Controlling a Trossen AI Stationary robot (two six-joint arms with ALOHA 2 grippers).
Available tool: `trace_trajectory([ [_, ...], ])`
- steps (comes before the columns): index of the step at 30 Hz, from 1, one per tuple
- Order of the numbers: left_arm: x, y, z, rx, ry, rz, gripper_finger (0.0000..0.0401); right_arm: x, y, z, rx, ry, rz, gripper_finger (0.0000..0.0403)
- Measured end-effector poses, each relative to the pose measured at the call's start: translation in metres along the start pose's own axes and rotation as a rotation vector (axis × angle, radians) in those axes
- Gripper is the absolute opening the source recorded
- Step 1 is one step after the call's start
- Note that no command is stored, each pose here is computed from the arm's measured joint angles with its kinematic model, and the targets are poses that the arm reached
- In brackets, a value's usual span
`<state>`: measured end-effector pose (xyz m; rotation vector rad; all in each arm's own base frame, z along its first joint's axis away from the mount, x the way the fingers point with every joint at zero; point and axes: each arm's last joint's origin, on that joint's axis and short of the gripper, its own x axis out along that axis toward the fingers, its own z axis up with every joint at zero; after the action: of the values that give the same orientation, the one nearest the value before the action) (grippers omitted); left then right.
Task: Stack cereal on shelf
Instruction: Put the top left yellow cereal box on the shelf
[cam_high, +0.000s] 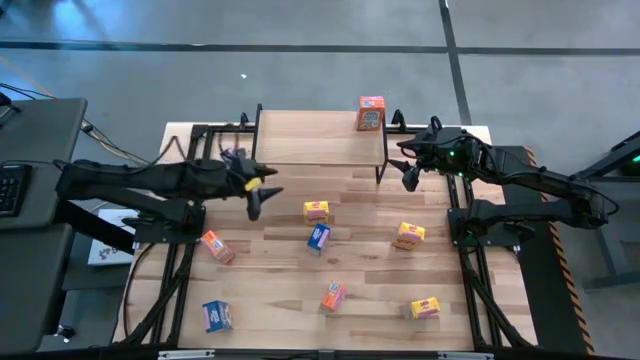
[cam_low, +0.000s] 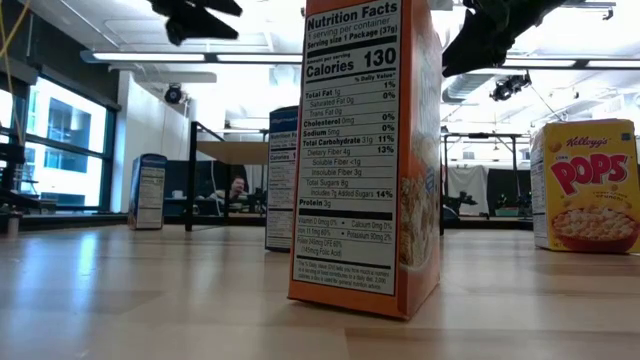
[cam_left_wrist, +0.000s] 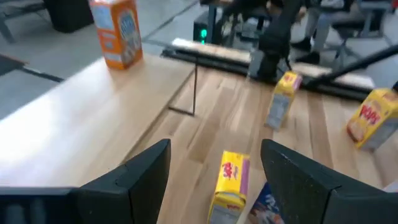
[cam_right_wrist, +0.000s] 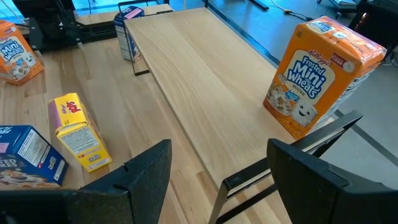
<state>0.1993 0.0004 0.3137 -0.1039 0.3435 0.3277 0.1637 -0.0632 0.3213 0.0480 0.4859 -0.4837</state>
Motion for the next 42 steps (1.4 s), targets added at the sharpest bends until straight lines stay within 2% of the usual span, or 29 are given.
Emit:
trace_trajectory([
  [4, 0.019, -0.006, -0.006, 0.019, 0.043, 0.007, 0.0242, 0.0, 0.0, 0.0, 0.0, 0.0, 0.0, 0.0257],
  [12, 0.052, -0.016, -0.017, 0.136, 0.087, 0.004, 0.0242, 0.0, 0.0, 0.0, 0.0, 0.001, 0.0, 0.0257],
  [25, 0.087, -0.025, -0.038, 0.163, 0.18, 0.016, 0.0242, 0.0, 0.0, 0.0, 0.0, 0.001, 0.0, 0.0257],
  [30, 0.095, -0.028, -0.046, 0.156, 0.221, -0.02, 0.0242, 0.0, 0.0, 0.0, 0.0, 0.002, 0.0, 0.0257],
  [42, 0.113, -0.031, -0.064, 0.152, 0.298, -0.01, 0.0242, 0.0, 0.0, 0.0, 0.0, 0.002, 0.0, 0.0257],
])
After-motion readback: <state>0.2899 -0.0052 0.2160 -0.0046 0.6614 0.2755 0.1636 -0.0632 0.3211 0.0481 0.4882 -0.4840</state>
